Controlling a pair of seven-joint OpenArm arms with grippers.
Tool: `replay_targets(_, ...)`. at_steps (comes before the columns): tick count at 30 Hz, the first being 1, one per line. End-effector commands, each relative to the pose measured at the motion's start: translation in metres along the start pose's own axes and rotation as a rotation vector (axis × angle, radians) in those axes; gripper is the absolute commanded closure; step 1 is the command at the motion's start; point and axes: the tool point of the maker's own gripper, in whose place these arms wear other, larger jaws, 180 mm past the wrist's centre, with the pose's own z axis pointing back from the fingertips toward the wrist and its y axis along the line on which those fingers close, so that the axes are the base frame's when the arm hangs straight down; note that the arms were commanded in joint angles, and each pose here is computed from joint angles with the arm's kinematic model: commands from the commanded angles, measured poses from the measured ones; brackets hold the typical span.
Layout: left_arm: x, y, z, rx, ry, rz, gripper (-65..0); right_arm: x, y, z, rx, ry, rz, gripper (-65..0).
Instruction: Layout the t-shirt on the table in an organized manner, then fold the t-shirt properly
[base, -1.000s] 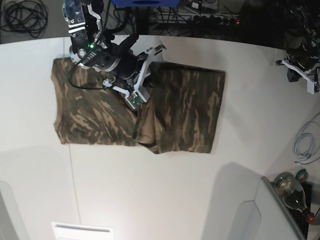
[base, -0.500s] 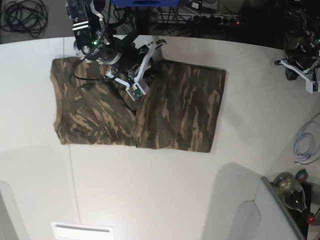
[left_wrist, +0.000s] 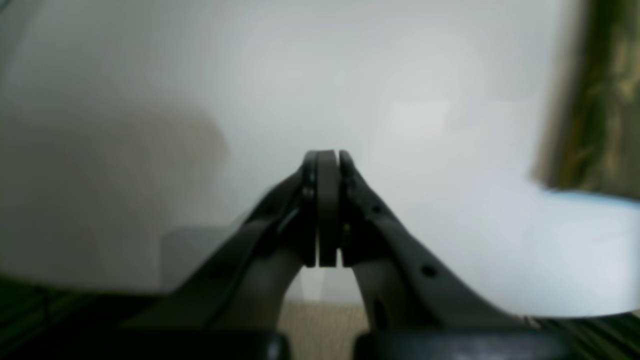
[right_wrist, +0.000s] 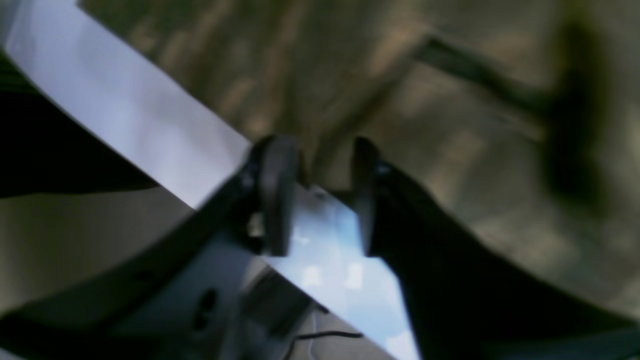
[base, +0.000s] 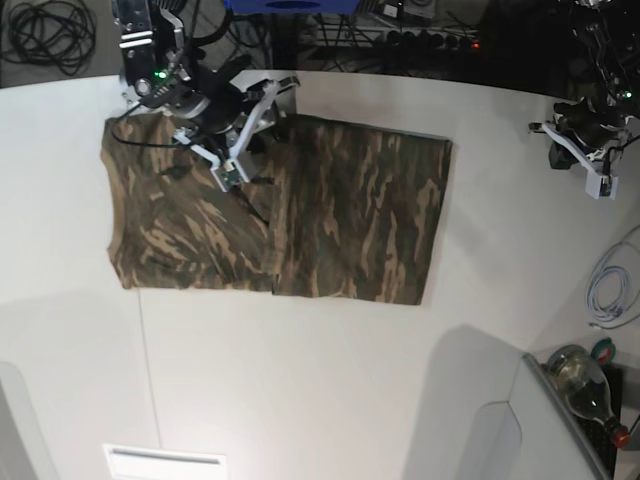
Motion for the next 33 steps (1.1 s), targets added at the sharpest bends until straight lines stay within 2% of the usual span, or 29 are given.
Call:
replay_targets(1, 0.016, 0.005, 0.004, 0.010, -0.044, -0.019, 0.0, 0.024, -0.002, 0.011, -0.009, -0.089, -0.007, -26.7)
replay_targets(4, 0.025, 0.000, 0.002, -0.001, -0.067, -0.021, 0.0, 0.043, -0.048, 0.042, -0.147, -0.169, -0.034, -36.3)
replay_targets(6, 0.038, -0.011, -0.002, -0.026, -0.091, -0.042, 0.0, 0.054, -0.094, 0.063, -0.268, -0.221, -0.080, -43.2)
replay_targets(8, 0.046, -0.030, -0.007, -0.068, -0.097, -0.079, 0.0, 0.065, -0.138, 0.085, -0.371, -0.287, -0.151, -50.9)
replay_targets(10, 0.062, -0.058, -0.012, -0.126, -0.125, -0.131, 0.0, 0.063, -0.169, 0.099, -0.407, -0.339, -0.266, -55.7)
replay_targets(12, 0.075, -0.098, -0.018, -0.205, -0.154, -0.163, 0.0, 0.061, -0.195, 0.109, -0.402, -0.372, -0.374, -55.7)
replay_targets(16, 0.105, -0.179, -0.027, -0.362, -0.219, -0.203, 0.0, 0.047, -0.228, 0.111, -0.282, -0.360, -0.518, -55.7)
replay_targets(19, 0.115, -0.227, -0.041, -0.430, -0.208, -0.175, 0.0, 0.031, -0.243, 0.106, -0.227, -0.346, -0.612, -55.7)
replay_targets(21, 0.113, -0.251, -0.054, -0.461, -0.183, -0.167, 0.0, 0.024, -0.249, 0.102, -0.219, -0.322, -0.636, -55.7)
replay_targets(24, 0.097, -0.278, -0.075, -0.491, -0.154, -0.167, 0.0, 0.018, -0.249, 0.096, -0.205, -0.305, -0.655, -55.7)
replay_targets(28, 0.065, -0.294, -0.096, -0.494, -0.084, -0.177, 0.0, 0.014, -0.241, 0.087, -0.174, -0.277, -0.636, -55.7)
replay_targets(33, 0.069, -0.296, -0.093, -0.502, -0.123, -0.166, 0.0, 0.002, -0.228, 0.059, -0.104, -0.181, -0.642, -55.7)
